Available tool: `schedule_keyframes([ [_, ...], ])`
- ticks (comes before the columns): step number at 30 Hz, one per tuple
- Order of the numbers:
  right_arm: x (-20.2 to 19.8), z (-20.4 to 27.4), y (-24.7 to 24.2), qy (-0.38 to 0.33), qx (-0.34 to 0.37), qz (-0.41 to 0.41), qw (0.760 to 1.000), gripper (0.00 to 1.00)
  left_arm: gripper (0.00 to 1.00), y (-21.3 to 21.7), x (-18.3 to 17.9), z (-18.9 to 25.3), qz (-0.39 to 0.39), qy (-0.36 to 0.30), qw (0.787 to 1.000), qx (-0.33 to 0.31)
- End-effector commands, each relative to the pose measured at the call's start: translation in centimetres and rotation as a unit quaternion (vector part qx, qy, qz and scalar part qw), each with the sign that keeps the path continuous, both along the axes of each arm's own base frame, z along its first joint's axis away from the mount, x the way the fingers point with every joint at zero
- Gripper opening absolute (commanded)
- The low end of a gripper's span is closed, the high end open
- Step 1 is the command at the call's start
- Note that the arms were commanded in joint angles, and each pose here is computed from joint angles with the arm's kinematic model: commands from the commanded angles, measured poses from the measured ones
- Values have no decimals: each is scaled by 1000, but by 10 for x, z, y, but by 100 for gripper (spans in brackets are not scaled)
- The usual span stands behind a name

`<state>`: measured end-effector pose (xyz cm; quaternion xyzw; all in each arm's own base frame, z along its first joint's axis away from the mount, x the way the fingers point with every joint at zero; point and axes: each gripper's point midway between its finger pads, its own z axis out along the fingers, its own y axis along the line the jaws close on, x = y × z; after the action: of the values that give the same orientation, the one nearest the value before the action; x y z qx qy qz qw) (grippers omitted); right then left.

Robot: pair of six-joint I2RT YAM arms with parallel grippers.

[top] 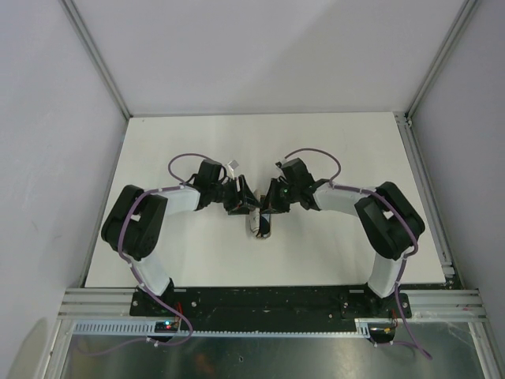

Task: Organize the sunglasses

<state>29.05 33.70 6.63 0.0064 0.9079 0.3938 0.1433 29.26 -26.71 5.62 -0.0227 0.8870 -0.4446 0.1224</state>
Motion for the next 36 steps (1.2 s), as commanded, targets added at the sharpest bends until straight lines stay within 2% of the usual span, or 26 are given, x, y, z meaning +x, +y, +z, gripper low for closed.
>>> schedule_keyframes([
  [1, 3, 10, 25, -14, 44, 23, 999, 0, 47, 6, -6, -19, -7, 10, 999, 34],
  [6, 2, -1, 24, -4, 32, 20, 999, 0, 47, 7, -7, -21, -7, 10, 999, 39],
  [12, 6, 22, 18, -25, 43, 18, 999, 0, 47, 8, -3, -25, -5, 7, 999, 45],
  [20, 14, 58, 8, -56, 68, 14, 996, 10, 47, 12, -4, -31, -5, 18, 998, 67],
  [25, 16, 60, -5, -57, 55, 6, 997, 11, 47, 14, -3, -31, -5, 18, 997, 78],
  [31, 15, 48, -34, -61, 0, -8, 998, 11, 46, 27, 5, -41, -9, 19, 990, 138],
  [36, 8, 39, -61, -60, -16, -26, 998, 12, 46, 43, 12, -50, -5, 19, 978, 206],
])
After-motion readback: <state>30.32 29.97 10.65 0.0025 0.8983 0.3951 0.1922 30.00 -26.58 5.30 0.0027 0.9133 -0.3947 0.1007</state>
